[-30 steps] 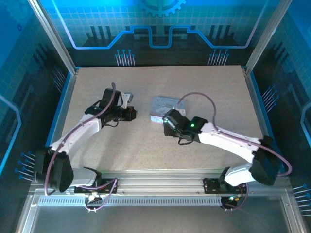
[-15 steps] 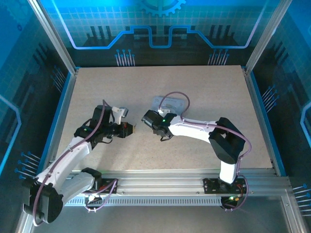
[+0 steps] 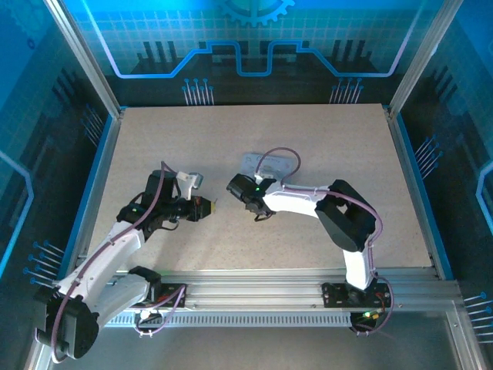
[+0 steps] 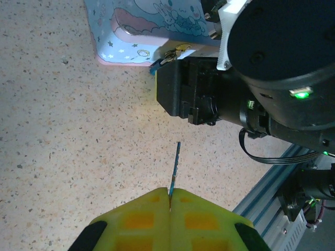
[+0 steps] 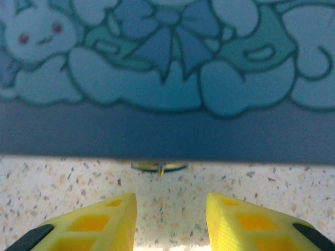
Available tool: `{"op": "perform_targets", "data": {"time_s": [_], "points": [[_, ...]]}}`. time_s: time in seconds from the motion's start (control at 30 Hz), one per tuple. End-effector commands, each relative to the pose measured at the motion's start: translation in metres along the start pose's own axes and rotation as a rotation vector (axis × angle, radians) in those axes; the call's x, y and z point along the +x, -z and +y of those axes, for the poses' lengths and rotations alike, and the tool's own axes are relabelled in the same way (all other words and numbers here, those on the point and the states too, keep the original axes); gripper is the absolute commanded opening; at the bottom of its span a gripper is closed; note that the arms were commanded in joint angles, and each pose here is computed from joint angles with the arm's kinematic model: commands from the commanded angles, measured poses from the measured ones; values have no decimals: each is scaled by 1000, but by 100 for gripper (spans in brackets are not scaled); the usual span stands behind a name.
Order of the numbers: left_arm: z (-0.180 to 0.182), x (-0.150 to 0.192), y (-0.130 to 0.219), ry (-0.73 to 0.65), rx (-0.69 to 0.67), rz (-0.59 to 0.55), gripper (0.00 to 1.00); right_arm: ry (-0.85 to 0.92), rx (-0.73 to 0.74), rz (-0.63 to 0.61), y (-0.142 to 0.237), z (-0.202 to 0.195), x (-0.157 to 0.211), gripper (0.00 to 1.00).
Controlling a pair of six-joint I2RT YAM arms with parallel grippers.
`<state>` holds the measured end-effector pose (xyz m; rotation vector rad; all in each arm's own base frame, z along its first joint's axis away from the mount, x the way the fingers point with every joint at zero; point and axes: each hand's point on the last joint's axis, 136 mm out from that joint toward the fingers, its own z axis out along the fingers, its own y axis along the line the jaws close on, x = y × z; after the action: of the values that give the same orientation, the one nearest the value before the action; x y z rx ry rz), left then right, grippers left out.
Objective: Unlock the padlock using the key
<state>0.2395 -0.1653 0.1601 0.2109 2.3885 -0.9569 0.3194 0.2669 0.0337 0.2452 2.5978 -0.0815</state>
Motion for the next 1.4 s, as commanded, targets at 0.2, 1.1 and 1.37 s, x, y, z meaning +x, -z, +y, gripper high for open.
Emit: {"op": "perform_targets", "data": {"time_s": [0.2,1.1,1.37], "points": [[-7,-3,1,-15,34,-14,0,-61,14,-37,-19,4,-26,39],[-6,-4,-6,-58,35,-28,0,92,-108,60,3,21,-39,12],[-31,6,-24,-191,166,-25,0,109,-217,223,27,19,-35,10]]}}
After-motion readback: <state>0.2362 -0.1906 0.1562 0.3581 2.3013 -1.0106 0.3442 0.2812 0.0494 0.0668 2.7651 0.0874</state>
